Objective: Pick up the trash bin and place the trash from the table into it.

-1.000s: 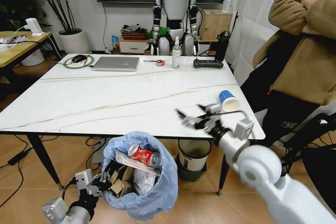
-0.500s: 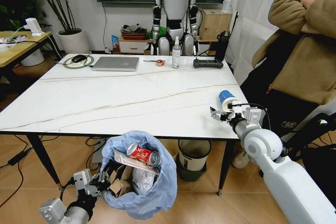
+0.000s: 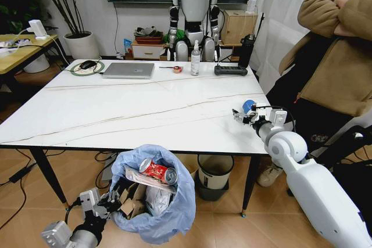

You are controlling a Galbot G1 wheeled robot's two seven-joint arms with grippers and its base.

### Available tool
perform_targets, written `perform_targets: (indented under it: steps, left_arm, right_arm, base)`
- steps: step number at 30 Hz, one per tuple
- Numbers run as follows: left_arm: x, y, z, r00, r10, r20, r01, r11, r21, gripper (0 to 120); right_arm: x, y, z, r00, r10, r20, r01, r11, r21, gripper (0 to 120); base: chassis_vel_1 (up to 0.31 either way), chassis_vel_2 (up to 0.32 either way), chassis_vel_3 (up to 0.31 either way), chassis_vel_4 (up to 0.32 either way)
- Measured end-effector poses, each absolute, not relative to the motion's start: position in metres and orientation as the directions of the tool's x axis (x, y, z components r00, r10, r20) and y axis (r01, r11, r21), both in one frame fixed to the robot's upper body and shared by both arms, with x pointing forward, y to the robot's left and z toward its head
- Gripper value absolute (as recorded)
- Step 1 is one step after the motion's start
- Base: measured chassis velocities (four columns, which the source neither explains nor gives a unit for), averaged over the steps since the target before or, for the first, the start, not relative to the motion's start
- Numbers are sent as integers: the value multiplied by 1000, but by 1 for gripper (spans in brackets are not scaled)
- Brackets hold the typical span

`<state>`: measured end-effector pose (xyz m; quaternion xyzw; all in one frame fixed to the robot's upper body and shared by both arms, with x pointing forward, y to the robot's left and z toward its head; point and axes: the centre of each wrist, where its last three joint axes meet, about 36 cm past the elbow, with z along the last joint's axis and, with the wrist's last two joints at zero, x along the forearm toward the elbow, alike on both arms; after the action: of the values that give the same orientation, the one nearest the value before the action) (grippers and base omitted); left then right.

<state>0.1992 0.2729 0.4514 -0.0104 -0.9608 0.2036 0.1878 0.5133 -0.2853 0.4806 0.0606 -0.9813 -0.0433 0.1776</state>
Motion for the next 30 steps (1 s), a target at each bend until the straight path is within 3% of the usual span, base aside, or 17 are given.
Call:
perform_targets:
  steps: [19,25,30]
  left_arm:
    - [201,274,451,-929,99,356,-53,918,-392,0]
    - [202,275,450,-929,99,357,-53,919,-392,0]
    - [201,274,450,-928,102,359,-51,918,-394,0]
  right_arm:
    - [515,-286,472,-926,-143,351,-108,987,117,0]
    - [513,-286,471,-926,-154,345,-119,986,119,0]
    - [491,-282,494,-935,-290,203,-249,946,205,0]
  base:
    - [0,0,0,0]
    - [0,0,0,0]
    - [0,0,0,0]
